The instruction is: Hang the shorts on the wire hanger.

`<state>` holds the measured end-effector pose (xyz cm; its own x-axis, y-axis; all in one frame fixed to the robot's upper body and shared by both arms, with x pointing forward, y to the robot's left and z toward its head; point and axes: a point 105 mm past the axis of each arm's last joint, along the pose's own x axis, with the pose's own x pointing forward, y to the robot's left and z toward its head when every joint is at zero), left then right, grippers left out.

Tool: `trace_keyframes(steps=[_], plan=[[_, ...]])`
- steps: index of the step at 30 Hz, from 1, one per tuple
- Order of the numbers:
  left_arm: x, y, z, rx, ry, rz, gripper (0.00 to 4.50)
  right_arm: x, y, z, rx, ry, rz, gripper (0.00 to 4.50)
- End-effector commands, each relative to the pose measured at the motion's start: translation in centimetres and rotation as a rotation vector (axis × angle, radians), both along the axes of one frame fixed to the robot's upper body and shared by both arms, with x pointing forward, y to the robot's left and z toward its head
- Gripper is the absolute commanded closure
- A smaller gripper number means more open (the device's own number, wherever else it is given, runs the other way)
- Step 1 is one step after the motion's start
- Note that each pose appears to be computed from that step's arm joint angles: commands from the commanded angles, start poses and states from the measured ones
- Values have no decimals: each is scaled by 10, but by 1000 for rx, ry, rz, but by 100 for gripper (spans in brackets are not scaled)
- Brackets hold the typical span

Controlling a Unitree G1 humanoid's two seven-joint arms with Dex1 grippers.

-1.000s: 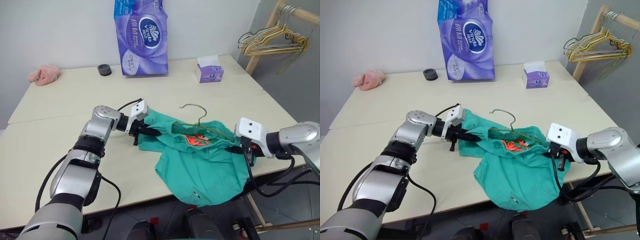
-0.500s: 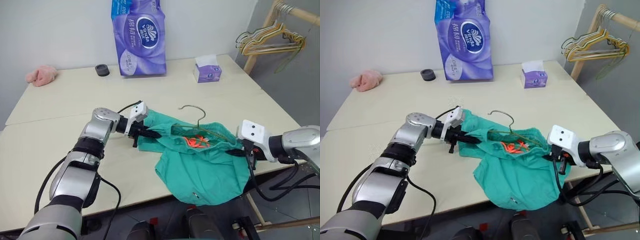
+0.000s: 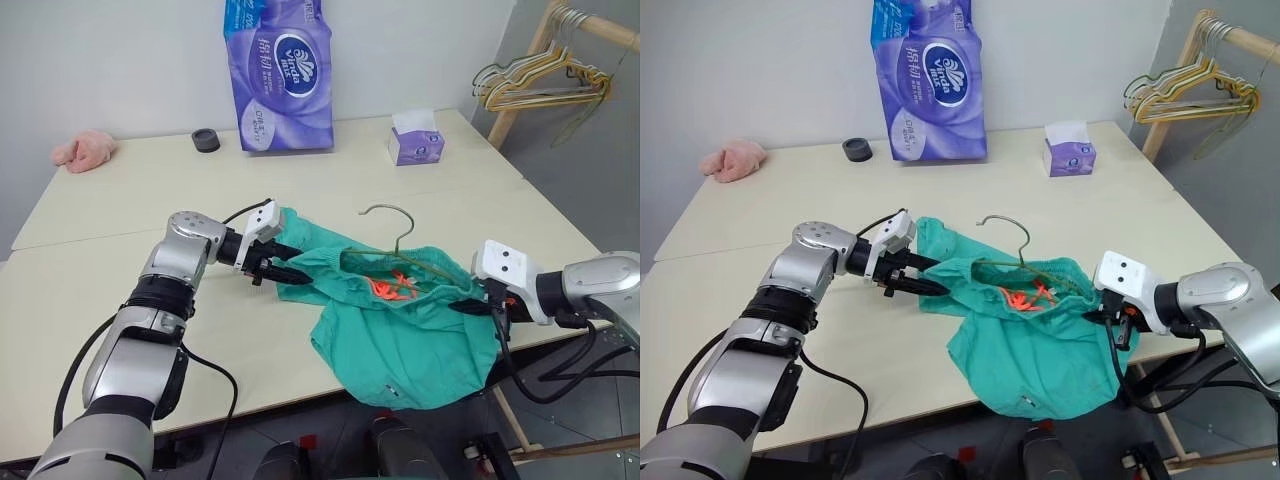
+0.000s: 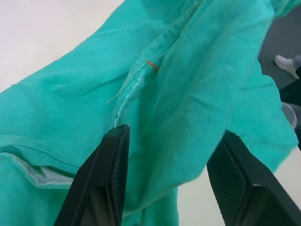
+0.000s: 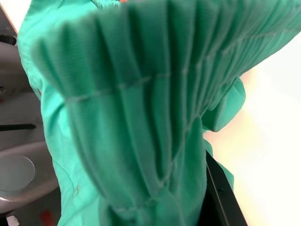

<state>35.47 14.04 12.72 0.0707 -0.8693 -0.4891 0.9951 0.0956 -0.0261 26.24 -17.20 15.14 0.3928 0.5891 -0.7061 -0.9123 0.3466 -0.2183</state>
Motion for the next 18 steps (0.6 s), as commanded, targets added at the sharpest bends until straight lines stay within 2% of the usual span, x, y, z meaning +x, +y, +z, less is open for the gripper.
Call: trace_keyframes(steps=[1, 6, 9, 15, 18], plan=[[-2, 5, 1, 44, -39, -38, 202, -2, 0, 12, -8, -46, 25, 450], [4, 6, -3, 83, -86, -31, 202, -1, 0, 13, -5, -48, 25, 450], [6, 4, -7, 81, -79, -22, 261, -2, 1, 12, -5, -48, 25, 450], [16, 1, -6, 58, -112, 27, 437, -3, 0, 13, -5, -47, 24, 450], [20, 0, -5, 49, -130, 46, 448, -2, 1, 13, -2, -50, 23, 450]])
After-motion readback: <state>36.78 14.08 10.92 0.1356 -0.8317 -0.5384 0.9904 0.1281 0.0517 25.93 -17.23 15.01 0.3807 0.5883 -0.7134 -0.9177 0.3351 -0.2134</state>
